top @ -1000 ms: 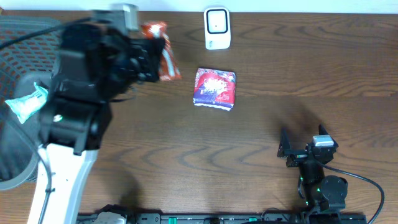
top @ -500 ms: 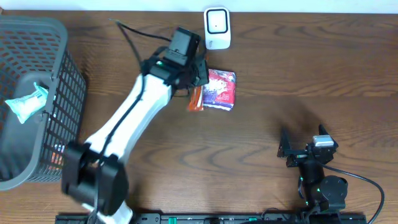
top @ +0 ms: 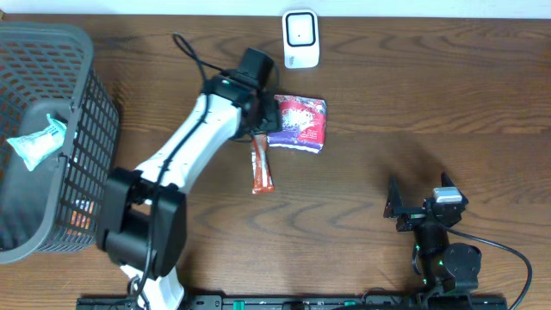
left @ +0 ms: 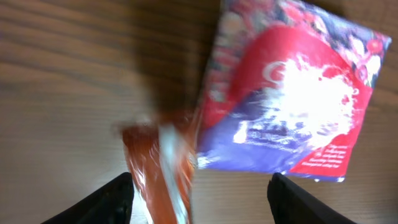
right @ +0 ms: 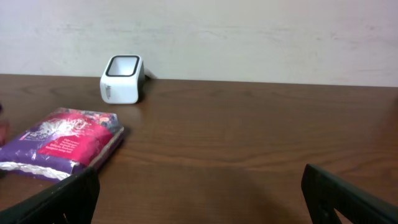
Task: Scan the item barcode
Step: 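Carry the red bar to the scanner and drop it beside the pack, then reach the left gripper into the basket and grasp the mint-green packet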
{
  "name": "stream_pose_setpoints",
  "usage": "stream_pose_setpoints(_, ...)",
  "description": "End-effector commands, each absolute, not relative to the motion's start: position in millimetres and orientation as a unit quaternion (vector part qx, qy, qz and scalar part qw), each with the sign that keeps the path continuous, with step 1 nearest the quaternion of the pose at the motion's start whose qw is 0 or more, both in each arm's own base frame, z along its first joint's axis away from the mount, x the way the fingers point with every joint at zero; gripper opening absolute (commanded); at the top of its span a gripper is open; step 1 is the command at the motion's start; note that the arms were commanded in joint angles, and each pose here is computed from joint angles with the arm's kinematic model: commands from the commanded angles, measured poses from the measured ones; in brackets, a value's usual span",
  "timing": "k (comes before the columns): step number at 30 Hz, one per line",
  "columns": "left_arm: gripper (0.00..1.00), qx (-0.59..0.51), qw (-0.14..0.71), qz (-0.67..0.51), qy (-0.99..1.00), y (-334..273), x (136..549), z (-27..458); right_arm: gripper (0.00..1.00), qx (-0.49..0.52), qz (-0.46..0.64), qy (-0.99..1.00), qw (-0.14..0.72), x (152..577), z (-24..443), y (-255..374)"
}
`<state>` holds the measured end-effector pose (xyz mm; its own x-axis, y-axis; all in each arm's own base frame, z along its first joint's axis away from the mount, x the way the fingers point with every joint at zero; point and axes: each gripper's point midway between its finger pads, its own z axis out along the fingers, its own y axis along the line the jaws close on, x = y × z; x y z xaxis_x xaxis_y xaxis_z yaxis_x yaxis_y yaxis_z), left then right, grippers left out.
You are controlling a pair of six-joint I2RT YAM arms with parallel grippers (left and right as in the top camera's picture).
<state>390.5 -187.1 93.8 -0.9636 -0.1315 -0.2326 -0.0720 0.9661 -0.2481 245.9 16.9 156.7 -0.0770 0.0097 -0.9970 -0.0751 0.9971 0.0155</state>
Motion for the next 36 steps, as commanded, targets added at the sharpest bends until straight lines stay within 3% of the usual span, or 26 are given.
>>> stream_pose_setpoints(1, 0.8, -0.07, 0.214, -0.136, 0.965, -146.2, 407.9, 172.7, 0.99, -0.023, 0.024, 0.733, 0.679, 245.8, 156.2, 14.9)
stream_pose_setpoints(7, 0.82, -0.093, 0.312, -0.122, 0.938, -68.0, 393.4, 255.9, 0.99, -0.023, 0.024, 0.733, 0.679, 245.8, 156.2, 14.9)
stream_pose_setpoints(9, 0.98, -0.119, 0.325, -0.115, 0.931, -44.3, 378.5, 273.3, 0.99, -0.023, 0.024, 0.733, 0.679, 245.8, 156.2, 14.9)
stream_pose_setpoints(12, 0.98, -0.149, 0.333, -0.105, 0.925, -18.9, 360.4, 286.5, 0.99, -0.023, 0.024, 0.733, 0.679, 245.8, 156.2, 14.9)
stream_pose_setpoints(17, 0.98, -0.25, 0.32, -0.041, 0.913, 41.2, 339.6, 282.0, 0.99, -0.023, 0.024, 0.733, 0.679, 245.8, 156.2, 14.9)
stream_pose_setpoints(21, 0.98, -0.356, 0.283, -0.079, 0.887, 82.7, 325.6, 269.1, 0.99, -0.023, 0.024, 0.733, 0.679, 245.8, 156.2, 14.9)
stream_pose_setpoints(26, 0.98, -0.385, 0.287, -0.143, 0.865, 111.3, 315.1, 274.4, 0.99, -0.023, 0.024, 0.733, 0.679, 245.8, 156.2, 14.9)
stream_pose_setpoints(36, 0.98, -0.412, 0.334, -0.103, 0.841, 159.1, 313.5, 284.0, 0.99, -0.023, 0.024, 0.733, 0.679, 245.8, 156.2, 14.9)
